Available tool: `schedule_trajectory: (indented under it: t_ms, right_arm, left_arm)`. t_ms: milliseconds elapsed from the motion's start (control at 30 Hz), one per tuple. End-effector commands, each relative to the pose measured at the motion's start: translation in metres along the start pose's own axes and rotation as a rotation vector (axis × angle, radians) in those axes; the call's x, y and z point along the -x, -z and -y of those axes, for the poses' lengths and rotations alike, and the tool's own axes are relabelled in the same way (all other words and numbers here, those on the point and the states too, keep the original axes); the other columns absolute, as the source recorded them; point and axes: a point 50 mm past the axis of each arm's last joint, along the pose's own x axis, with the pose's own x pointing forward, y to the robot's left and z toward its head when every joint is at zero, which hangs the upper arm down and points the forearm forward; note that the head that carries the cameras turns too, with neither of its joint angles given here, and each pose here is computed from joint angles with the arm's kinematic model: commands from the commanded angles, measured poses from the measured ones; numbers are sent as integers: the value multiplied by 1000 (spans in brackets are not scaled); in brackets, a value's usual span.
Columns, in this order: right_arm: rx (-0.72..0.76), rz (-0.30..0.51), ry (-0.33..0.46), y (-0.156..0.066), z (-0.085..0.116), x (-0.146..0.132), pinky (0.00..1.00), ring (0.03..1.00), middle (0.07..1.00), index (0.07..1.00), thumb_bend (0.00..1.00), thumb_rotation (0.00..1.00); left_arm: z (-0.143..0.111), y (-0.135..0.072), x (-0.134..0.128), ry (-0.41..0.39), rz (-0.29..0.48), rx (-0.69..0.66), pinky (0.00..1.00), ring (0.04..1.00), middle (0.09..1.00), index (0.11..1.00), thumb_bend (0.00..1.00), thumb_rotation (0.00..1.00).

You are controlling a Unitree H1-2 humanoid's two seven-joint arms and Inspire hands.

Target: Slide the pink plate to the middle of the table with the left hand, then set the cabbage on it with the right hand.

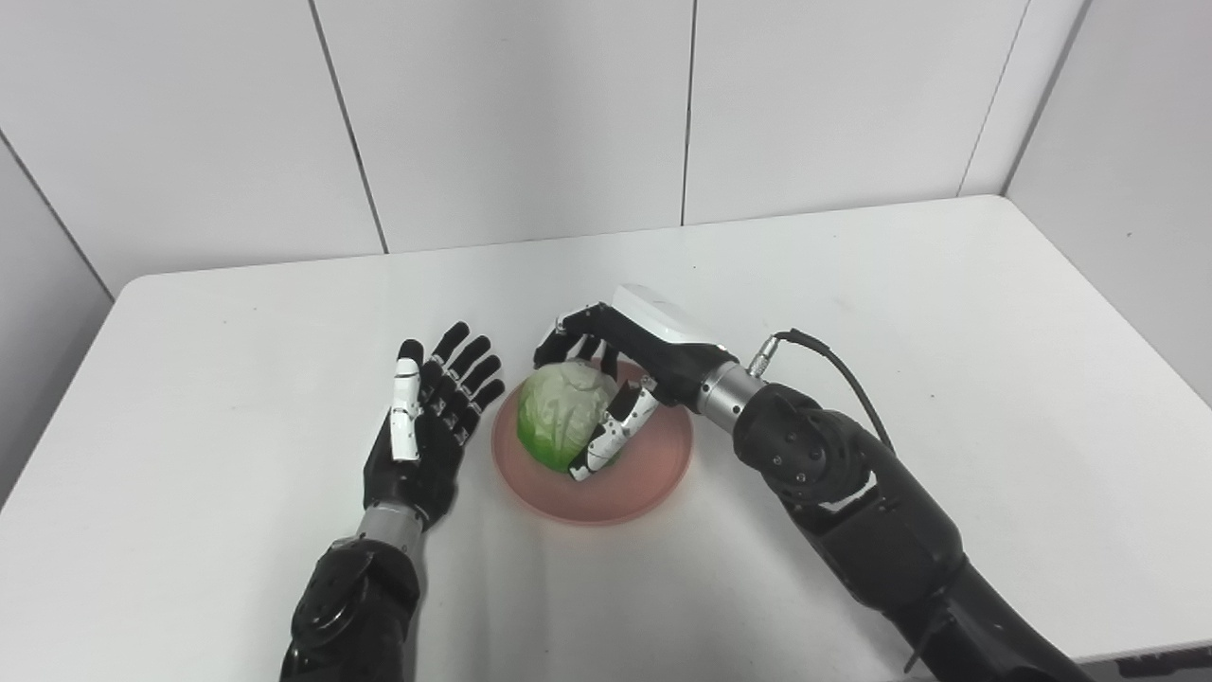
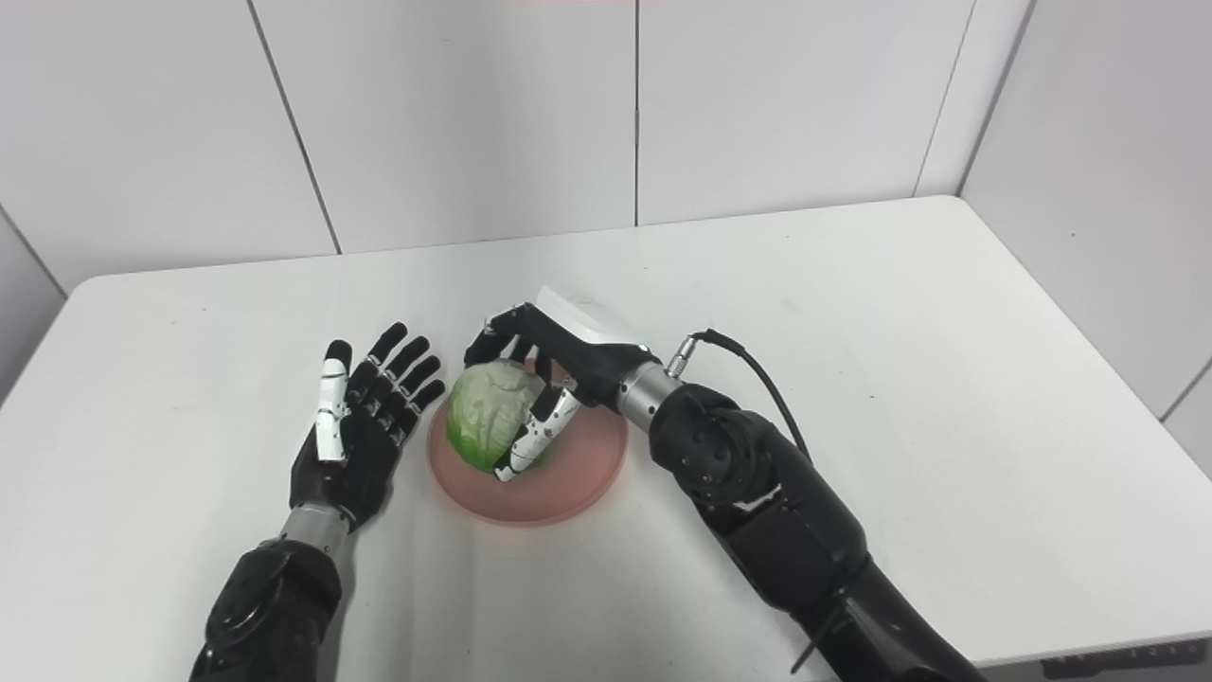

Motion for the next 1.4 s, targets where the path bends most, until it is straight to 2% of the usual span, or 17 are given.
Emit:
schedule_trajectory:
  t_ms: [0, 367, 533, 667, 700, 733, 767, 800, 833, 900, 967, 1033, 1167, 1233, 1367]
  right_arm:
    - [69, 91, 35, -17, 20, -10, 358, 403, 456, 509, 527, 0]
    - [164, 28, -5, -3, 8, -10, 369, 413, 448, 514, 526, 0]
    - [176, 8, -26, 0, 2, -8, 376, 414, 442, 521, 524, 0]
    - [161, -15, -41, 1, -1, -7, 403, 452, 457, 519, 526, 0]
    - [162, -24, -50, 1, -1, -6, 433, 487, 466, 517, 527, 0]
    - [163, -29, -55, 0, -1, -6, 480, 542, 558, 503, 524, 80]
    - [168, -32, -62, -1, -1, -6, 511, 581, 616, 580, 689, 89]
    - [174, -32, -69, -1, 0, -5, 515, 586, 623, 597, 724, 86]
    - [180, -30, -79, -2, 0, -5, 534, 613, 656, 645, 801, 102]
    - [190, -21, -101, -5, 2, -4, 581, 675, 720, 727, 889, 169]
    - [198, -22, -133, -7, 4, -2, 624, 734, 777, 803, 929, 245]
    - [199, -26, -159, -9, 6, -1, 667, 811, 871, 912, 981, 350]
    - [202, 6, -162, -11, 10, 1, 725, 860, 915, 969, 1000, 412]
    - [194, 19, -152, -13, 13, 3, 789, 912, 955, 994, 1000, 461]
    - [172, 38, -132, -18, 20, 6, 800, 938, 985, 1000, 1000, 502]
  left_arm:
    - [0, 15, 5, -32, -92, 8, 901, 896, 895, 889, 512, 1000]
    - [6, 15, 2, -27, -92, 9, 889, 893, 898, 894, 498, 1000]
    - [7, 15, 2, -27, -93, -6, 883, 892, 896, 893, 501, 1000]
    - [7, 16, 2, -25, -91, -12, 883, 893, 895, 889, 503, 1000]
    - [7, 16, 2, -24, -92, -13, 884, 894, 895, 889, 505, 1000]
    - [7, 16, 2, -23, -93, -14, 886, 895, 896, 891, 508, 1000]
    - [7, 16, 2, -23, -94, -15, 885, 894, 896, 891, 512, 1000]
    - [7, 17, 2, -24, -95, -15, 885, 894, 895, 891, 513, 1000]
    - [6, 17, 2, -23, -95, -17, 884, 892, 894, 889, 515, 1000]
    - [6, 17, 1, -23, -93, -22, 884, 891, 893, 889, 519, 1000]
    - [6, 17, 1, -24, -92, -23, 885, 892, 893, 888, 524, 1000]
    - [6, 17, 1, -26, -93, -17, 889, 892, 893, 886, 533, 1000]
    - [6, 18, 1, -30, -91, -9, 892, 892, 892, 887, 532, 1000]
    - [6, 18, 0, -32, -91, -15, 886, 888, 891, 892, 541, 1000]
    - [6, 17, 0, -36, -93, -23, 890, 890, 894, 895, 553, 1000]
